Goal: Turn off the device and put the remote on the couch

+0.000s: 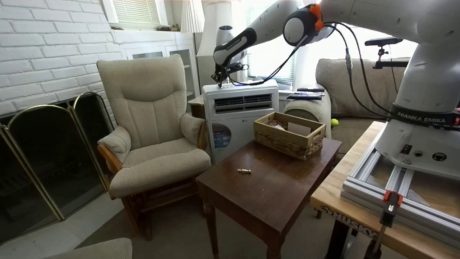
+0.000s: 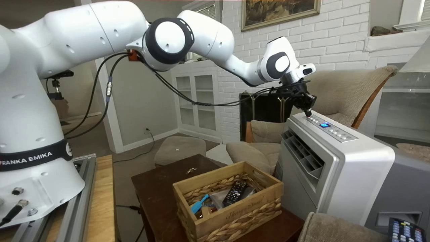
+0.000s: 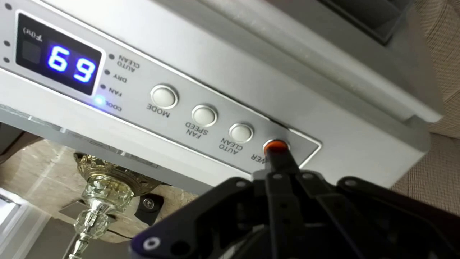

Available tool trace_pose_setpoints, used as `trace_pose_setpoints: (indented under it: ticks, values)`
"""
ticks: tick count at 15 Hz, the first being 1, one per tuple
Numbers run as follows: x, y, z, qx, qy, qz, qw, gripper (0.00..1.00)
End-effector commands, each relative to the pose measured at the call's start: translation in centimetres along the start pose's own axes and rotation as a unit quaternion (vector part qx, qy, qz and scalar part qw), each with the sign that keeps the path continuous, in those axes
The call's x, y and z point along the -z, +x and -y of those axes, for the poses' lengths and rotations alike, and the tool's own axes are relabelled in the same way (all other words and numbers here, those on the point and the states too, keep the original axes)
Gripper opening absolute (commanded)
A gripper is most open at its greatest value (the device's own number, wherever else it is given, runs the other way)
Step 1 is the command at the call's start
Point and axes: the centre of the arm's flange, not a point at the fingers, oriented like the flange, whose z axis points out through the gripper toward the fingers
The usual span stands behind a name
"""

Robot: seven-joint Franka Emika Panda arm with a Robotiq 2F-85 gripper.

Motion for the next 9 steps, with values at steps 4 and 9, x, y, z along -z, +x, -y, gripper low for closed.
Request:
trace_pose_setpoints:
  ticks: [4, 9]
  values:
    - [-1.6, 2.0, 0.1, -0.002, 0.009, -0.006, 0.9999, 0.0]
    - [-2.8, 1.8, -0.1, -0.002, 0.002, 0.003, 1.0, 0.0]
